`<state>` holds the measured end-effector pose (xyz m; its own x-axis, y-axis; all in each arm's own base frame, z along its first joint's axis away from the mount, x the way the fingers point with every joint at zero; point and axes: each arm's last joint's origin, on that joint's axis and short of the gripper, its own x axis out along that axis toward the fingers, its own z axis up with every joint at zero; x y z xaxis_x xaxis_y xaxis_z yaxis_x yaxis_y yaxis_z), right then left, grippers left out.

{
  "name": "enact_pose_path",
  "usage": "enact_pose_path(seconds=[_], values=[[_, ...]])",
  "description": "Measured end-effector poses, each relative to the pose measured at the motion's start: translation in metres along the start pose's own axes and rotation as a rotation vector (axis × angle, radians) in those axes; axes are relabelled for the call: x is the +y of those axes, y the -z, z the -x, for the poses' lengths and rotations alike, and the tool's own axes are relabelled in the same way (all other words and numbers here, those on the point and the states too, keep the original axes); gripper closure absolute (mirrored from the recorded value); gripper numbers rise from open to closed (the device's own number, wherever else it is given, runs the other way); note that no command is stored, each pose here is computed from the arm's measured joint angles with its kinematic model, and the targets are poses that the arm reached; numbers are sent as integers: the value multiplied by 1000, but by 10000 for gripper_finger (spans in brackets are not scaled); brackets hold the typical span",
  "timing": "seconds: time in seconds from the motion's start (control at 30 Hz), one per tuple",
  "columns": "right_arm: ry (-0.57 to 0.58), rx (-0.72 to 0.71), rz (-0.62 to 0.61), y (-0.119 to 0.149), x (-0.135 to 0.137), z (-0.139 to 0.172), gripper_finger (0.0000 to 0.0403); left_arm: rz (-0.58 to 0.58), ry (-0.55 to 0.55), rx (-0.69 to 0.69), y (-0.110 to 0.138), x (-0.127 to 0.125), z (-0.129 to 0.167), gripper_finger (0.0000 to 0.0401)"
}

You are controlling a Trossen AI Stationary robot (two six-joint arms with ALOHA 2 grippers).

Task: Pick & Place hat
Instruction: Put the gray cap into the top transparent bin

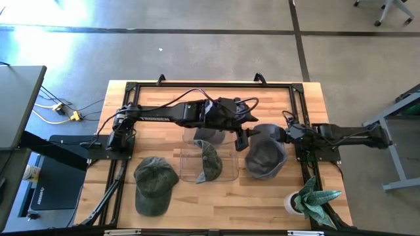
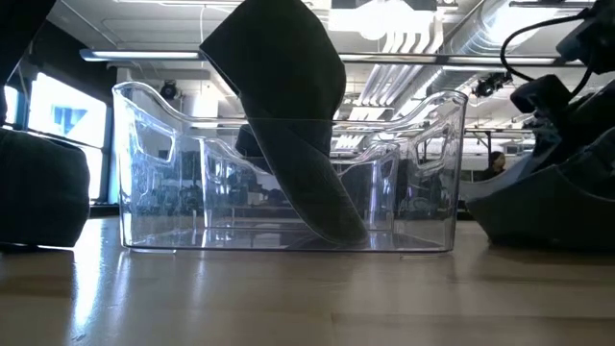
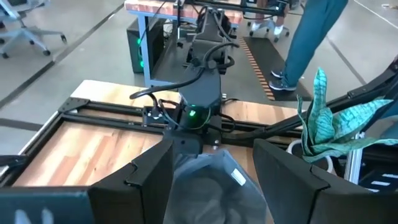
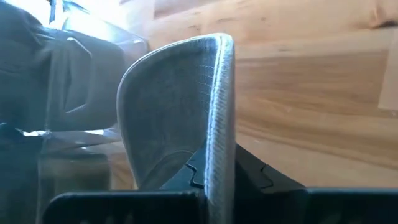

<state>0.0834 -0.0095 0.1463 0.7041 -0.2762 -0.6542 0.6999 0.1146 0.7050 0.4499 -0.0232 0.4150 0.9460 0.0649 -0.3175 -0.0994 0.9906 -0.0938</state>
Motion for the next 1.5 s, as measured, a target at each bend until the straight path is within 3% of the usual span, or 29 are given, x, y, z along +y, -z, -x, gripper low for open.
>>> enact_pose_path(seconds=[0.43, 0.63, 0.83, 1.2, 1.5], values=[[62, -87, 141, -12, 8, 15, 291, 30, 17, 9, 1, -1, 0, 190], [152, -219, 221, -27, 21, 50, 285, 70, 13, 47, 4, 0, 0, 190], [155, -277, 313, -39, 38, 83, 285, 70, 20, 54, 5, 0, 0, 190], [224, -215, 518, -53, 83, 106, 285, 126, 38, 59, 5, -1, 0, 190], [198, -1, 702, -54, 129, 103, 284, 193, 29, 151, 14, 0, 1, 190]])
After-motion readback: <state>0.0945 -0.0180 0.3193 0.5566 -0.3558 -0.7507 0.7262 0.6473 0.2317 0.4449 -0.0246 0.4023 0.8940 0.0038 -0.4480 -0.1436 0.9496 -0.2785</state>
